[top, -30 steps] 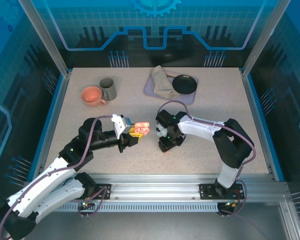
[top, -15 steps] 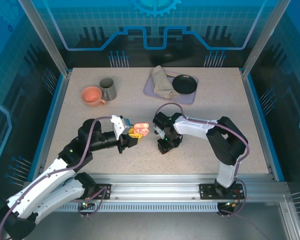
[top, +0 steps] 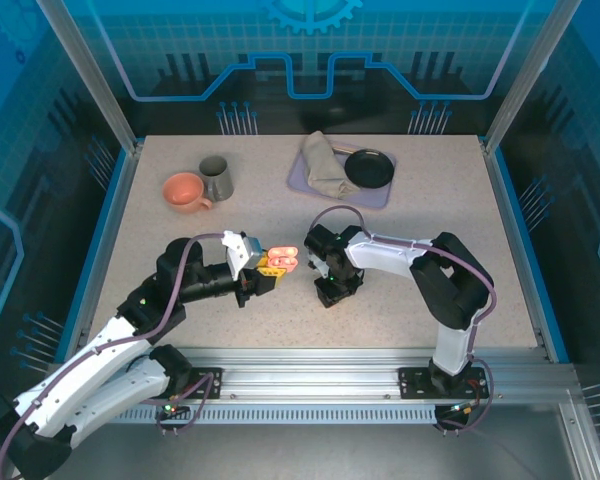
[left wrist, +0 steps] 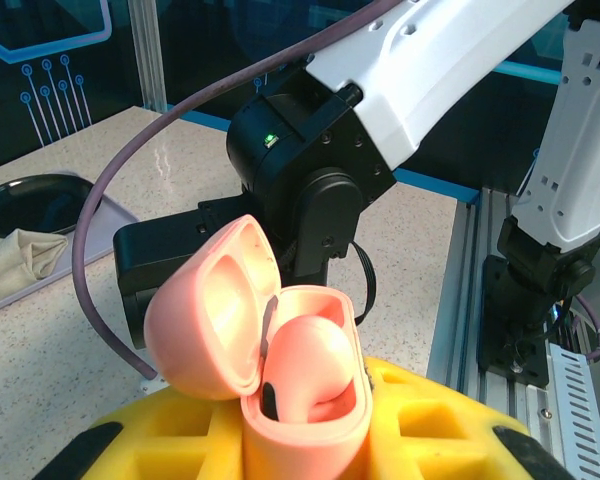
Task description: Insert the wireless bluetooth earbuds into the charging case
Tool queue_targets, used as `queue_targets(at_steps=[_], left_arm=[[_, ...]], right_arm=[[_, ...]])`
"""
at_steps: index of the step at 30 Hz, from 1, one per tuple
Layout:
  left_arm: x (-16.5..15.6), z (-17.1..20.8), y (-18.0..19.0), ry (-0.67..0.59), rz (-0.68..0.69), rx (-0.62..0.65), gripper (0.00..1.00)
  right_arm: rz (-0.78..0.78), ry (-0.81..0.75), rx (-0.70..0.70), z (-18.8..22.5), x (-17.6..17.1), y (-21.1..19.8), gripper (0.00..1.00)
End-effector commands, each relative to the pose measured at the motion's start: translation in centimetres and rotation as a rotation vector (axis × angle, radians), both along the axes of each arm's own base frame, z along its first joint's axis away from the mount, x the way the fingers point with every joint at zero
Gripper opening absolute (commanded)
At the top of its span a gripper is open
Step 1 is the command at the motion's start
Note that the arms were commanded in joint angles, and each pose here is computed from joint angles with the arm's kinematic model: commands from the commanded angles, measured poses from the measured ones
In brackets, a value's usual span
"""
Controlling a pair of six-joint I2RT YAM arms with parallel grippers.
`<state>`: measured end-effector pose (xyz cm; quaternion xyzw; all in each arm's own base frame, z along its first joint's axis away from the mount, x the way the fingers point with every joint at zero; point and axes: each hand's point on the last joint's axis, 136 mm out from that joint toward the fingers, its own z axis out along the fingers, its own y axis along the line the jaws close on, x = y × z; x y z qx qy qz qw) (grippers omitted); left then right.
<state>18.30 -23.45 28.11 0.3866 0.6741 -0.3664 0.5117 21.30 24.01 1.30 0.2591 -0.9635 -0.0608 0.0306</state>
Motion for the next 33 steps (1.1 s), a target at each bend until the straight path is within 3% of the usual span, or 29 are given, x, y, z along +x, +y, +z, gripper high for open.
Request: queue_targets(at_steps=[1, 11, 33], left_arm=[[-0.2, 0.0, 0.1, -0.017, 0.002, 0.001, 0.0], [-0.2, 0.0, 0.1, -0.011, 0.005, 0.001, 0.0], [0.1, 0.1, -0.2, -0.004, -0.001, -0.003, 0.0]], right_arm=[[-0.002, 0.03, -0.026, -0.6, -0.7, 0.1, 0.3], [-0.003, 0.013, -0.007, -0.2, -0.5, 0.2, 0.24], [0.005, -0.154, 0.09, 3.9, 1.7, -1.1, 0.2]])
